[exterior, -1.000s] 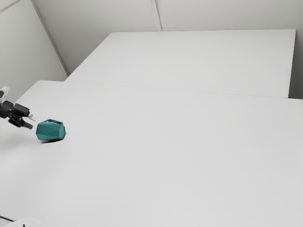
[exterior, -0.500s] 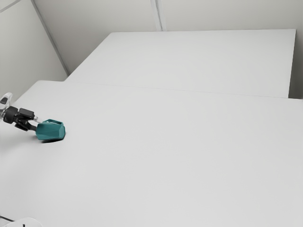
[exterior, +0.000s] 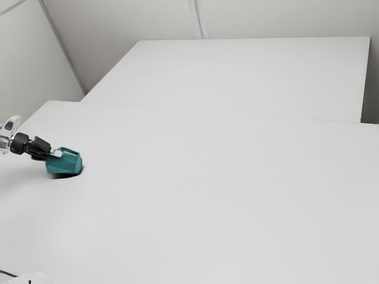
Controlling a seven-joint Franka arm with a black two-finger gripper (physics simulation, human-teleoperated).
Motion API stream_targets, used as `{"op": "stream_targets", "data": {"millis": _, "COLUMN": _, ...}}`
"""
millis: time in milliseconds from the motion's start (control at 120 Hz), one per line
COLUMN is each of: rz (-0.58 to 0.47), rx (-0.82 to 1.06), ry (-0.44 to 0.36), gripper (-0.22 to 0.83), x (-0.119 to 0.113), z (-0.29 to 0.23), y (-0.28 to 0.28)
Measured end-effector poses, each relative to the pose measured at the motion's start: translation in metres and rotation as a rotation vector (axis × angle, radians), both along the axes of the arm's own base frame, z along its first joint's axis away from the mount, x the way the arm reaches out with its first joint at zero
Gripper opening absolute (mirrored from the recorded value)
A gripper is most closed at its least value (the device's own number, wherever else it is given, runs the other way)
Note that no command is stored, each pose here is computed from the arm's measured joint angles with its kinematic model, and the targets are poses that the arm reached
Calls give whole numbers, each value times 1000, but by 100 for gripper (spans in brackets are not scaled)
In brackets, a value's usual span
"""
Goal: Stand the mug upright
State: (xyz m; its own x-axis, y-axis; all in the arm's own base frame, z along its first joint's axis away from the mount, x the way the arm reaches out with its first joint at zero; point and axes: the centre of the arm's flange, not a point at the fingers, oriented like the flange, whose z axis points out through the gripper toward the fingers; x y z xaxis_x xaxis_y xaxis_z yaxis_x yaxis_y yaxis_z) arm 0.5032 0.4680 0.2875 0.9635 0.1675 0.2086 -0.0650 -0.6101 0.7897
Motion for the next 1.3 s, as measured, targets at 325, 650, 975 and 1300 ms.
{"op": "stream_targets", "data": {"millis": 325, "rz": -68, "rx": -18, "ry": -24, "gripper": -14, "x": 6, "z": 40, "y": -28}}
{"op": "stream_targets", "data": {"millis": 650, "rz": -335, "rx": 195, "ry": 17, "gripper": -17, "x": 67, "z": 155, "y": -162}}
{"op": "stream_targets", "data": {"millis": 975, "rz": -437, "rx": 612, "ry": 159, "gripper": -17, "x": 74, "z": 169, "y": -295}}
{"op": "stream_targets", "data": {"millis": 1300, "rz": -276, "rx": 887, "ry": 185, "gripper": -17, "x": 63, "z": 135, "y": -333}}
